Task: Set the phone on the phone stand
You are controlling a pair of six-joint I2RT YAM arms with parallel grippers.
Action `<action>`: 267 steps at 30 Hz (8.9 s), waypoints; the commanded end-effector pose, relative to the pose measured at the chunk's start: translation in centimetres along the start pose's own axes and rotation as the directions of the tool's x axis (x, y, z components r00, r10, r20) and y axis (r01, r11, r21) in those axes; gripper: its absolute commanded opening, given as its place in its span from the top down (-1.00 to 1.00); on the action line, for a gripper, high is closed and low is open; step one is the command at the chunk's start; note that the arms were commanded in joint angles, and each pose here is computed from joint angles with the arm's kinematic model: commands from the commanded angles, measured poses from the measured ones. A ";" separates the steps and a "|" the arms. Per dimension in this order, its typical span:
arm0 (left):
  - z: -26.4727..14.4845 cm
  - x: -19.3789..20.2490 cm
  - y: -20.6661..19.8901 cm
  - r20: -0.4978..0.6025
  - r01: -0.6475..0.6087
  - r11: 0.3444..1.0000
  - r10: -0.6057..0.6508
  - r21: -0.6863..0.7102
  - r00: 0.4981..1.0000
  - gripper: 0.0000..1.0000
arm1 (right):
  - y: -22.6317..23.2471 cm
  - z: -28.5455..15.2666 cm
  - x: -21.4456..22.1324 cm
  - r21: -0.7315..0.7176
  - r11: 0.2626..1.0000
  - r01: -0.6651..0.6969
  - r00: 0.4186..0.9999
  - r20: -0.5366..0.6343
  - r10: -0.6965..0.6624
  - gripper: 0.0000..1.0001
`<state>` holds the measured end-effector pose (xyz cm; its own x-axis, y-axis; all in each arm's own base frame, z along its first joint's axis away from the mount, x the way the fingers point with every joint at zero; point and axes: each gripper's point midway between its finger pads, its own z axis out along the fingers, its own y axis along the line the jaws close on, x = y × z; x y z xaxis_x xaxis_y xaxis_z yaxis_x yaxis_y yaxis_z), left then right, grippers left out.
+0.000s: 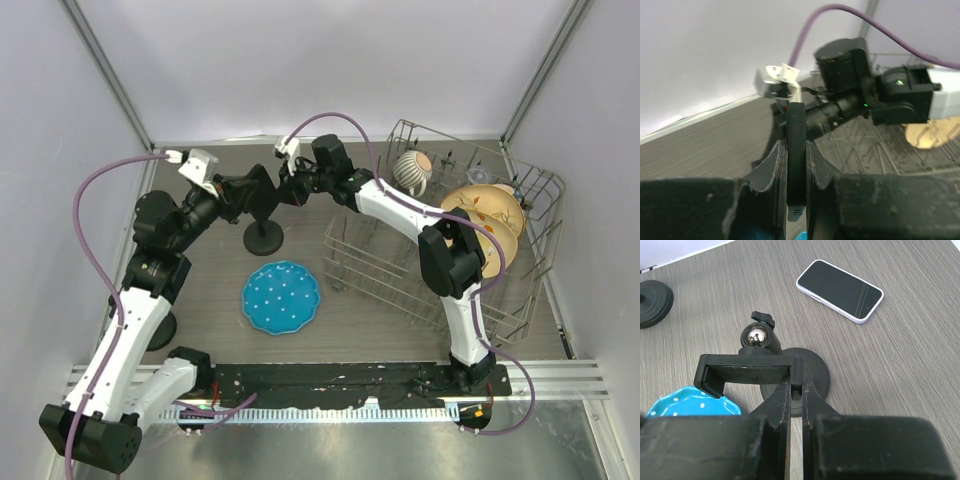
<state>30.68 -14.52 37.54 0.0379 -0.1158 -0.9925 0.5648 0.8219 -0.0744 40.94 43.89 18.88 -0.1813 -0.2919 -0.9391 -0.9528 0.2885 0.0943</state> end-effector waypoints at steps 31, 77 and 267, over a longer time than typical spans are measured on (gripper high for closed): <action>7.6 7.8 -2.1 -0.128 -0.146 0.857 0.238 0.495 0.963 1.00 | 0.9 -1.5 -1.2 -0.184 0.977 0.103 0.993 0.068 -0.092 0.99; 10.3 7.8 0.3 -0.009 -0.107 0.881 0.125 0.462 0.992 1.00 | 2.1 -1.2 -1.2 -0.293 0.953 0.076 0.995 0.088 -0.052 0.99; 5.7 11.6 2.1 -0.070 -0.292 0.956 0.294 0.035 0.953 1.00 | 1.4 -9.7 -5.5 0.071 0.981 0.180 0.967 0.171 -0.190 -0.45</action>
<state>39.05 -14.99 24.42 0.0531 0.1935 -0.9797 0.4000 0.8948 0.1984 39.78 36.56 28.26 -0.0656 -0.1405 -0.9879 -0.9072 0.4207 0.0005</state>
